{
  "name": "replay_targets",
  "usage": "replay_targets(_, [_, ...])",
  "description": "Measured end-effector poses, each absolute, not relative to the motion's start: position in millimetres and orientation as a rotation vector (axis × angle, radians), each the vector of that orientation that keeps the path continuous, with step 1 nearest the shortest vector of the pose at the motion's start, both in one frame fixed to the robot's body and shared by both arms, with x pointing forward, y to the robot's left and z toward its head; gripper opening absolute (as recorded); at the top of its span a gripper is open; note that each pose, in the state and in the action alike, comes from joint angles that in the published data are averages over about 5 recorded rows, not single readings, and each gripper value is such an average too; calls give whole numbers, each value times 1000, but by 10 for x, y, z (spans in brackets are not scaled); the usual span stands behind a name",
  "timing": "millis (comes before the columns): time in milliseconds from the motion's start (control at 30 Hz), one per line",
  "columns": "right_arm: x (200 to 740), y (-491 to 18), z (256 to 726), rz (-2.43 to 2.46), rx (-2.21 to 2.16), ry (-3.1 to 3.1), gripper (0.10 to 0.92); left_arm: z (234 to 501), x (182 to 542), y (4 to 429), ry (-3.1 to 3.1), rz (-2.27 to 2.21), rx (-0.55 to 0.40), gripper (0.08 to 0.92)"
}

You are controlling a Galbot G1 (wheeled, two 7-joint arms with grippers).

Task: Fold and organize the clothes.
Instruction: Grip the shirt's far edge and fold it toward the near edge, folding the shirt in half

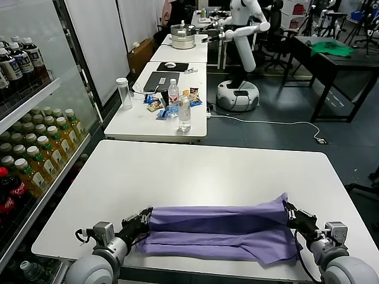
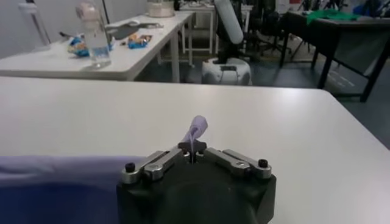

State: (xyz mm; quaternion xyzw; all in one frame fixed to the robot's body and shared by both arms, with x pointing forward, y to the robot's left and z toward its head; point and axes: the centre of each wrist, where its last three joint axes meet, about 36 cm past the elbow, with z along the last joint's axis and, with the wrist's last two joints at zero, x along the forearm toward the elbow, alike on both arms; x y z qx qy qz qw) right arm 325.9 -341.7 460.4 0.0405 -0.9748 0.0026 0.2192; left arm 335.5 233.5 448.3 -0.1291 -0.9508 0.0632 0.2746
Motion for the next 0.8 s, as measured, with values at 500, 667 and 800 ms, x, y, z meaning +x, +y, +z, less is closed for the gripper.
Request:
replay_targets(500, [3206,-3301,4516,54,74,-2639,413,4375,3290,2336,-2540,41,-315,409])
replay_targets(667, [3146,-3266,4558,66,73,-2647,560,4432,3199,2258,-2600,33,-271,556])
replay_targets(800, [3089,-3236,4603,71,80,-2662,673,4401,3087,2134,-2651,2,-209,669])
